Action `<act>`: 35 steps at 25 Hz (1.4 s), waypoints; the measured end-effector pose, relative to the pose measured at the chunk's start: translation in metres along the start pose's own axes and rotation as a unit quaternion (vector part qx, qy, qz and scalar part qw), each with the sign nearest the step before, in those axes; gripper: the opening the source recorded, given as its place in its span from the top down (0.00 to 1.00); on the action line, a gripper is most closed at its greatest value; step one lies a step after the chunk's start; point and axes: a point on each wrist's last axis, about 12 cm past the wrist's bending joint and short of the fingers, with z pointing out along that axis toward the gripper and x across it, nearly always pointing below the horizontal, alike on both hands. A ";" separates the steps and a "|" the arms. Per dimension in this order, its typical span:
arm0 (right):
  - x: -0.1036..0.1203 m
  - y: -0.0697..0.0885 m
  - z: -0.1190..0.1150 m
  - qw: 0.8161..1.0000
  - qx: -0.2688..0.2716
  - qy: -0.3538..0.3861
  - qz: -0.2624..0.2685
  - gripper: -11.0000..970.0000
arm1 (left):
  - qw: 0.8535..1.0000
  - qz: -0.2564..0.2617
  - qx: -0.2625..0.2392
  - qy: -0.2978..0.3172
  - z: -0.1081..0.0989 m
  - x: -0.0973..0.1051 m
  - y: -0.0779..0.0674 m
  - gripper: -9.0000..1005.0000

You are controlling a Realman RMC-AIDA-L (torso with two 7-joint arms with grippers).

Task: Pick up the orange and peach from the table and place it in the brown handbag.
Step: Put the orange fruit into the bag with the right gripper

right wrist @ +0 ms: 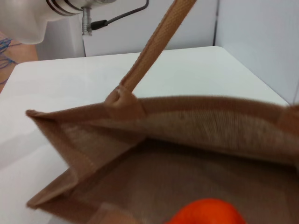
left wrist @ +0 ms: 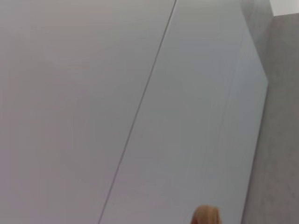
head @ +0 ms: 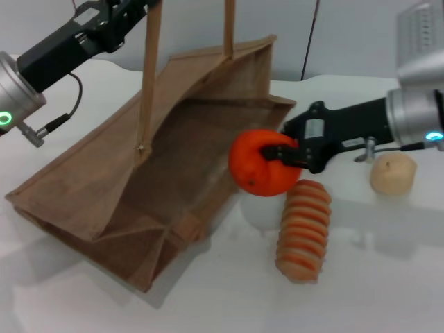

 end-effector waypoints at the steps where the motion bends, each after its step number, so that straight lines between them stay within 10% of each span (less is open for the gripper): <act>1: -0.003 -0.001 0.004 1.000 -0.001 -0.001 -0.002 0.79 | 1.000 -0.001 0.003 -0.001 0.001 0.000 0.000 0.88; 18: -0.030 -0.004 0.059 0.998 0.048 -0.020 -0.037 0.91 | 0.998 -0.005 0.057 -0.026 0.006 -0.004 -0.012 0.88; 35: -0.034 0.028 0.113 0.987 0.087 0.030 -0.129 0.90 | 0.996 -0.005 0.069 -0.055 0.004 -0.011 -0.015 0.89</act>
